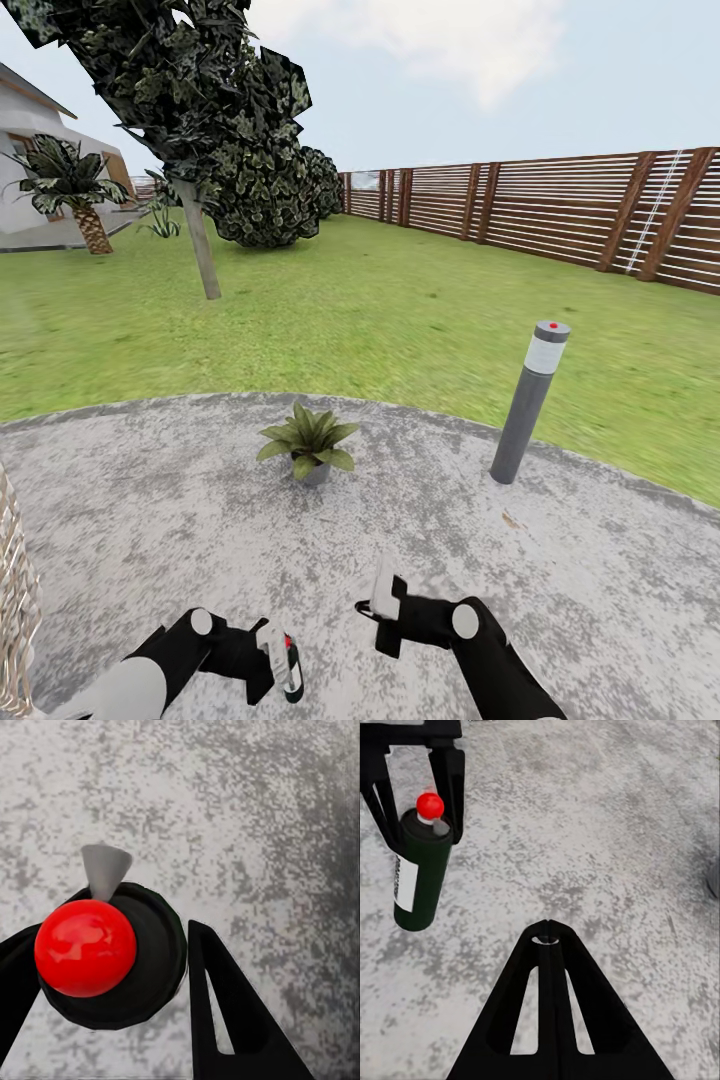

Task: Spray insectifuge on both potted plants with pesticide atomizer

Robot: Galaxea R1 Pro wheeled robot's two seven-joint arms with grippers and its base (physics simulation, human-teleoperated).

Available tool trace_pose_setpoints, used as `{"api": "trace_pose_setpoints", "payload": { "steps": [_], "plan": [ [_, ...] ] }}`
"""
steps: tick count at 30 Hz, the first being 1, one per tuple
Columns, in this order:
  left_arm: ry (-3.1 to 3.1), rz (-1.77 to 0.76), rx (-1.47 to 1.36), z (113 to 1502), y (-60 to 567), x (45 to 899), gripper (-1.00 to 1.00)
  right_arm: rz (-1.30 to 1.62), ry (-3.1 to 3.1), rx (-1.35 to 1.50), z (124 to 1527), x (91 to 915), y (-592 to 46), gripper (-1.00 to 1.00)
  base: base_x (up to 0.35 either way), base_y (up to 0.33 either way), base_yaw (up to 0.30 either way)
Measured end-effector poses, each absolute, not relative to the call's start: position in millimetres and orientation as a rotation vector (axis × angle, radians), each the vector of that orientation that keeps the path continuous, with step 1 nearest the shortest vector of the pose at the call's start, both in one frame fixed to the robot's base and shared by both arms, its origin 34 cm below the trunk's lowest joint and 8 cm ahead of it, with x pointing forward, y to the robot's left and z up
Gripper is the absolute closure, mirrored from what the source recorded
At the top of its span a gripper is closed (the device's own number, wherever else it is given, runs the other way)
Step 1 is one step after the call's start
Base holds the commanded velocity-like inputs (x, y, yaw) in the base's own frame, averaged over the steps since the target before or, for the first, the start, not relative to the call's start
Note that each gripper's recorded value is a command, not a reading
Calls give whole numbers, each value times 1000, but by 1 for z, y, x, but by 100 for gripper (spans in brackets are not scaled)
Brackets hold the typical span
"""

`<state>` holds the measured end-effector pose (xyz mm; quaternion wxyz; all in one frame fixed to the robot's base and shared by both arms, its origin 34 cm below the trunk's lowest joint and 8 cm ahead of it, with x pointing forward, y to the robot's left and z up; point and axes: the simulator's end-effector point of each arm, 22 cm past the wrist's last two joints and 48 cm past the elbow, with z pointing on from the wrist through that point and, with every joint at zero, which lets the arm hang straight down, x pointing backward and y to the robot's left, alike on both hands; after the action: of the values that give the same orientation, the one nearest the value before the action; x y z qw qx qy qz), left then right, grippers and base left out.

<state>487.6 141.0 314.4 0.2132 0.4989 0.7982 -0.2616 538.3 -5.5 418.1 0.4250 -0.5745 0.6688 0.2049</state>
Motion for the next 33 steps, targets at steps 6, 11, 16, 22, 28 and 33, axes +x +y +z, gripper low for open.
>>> {"api": "trace_pose_setpoints", "payload": {
  "steps": [6,11,16,22,28,33],
  "plan": [
    [2199,-710,1418,318,143,495,100,545,1675,-1459,412,528,1,100,0,0,0],
    [2161,-715,1433,322,137,497,100,573,1691,-1467,404,519,3,100,0,0,0],
    [2127,-715,1460,323,134,497,100,591,1703,-1471,398,513,4,100,0,0,0],
    [1984,-717,1519,334,123,502,100,591,1703,-1473,398,513,4,100,0,0,0],
    [1963,-712,1621,329,123,492,100,588,1700,-1473,399,514,4,100,0,0,0],
    [1966,-707,1624,328,124,491,100,586,1697,-1474,400,515,5,100,0,0,0]
  ]
}}
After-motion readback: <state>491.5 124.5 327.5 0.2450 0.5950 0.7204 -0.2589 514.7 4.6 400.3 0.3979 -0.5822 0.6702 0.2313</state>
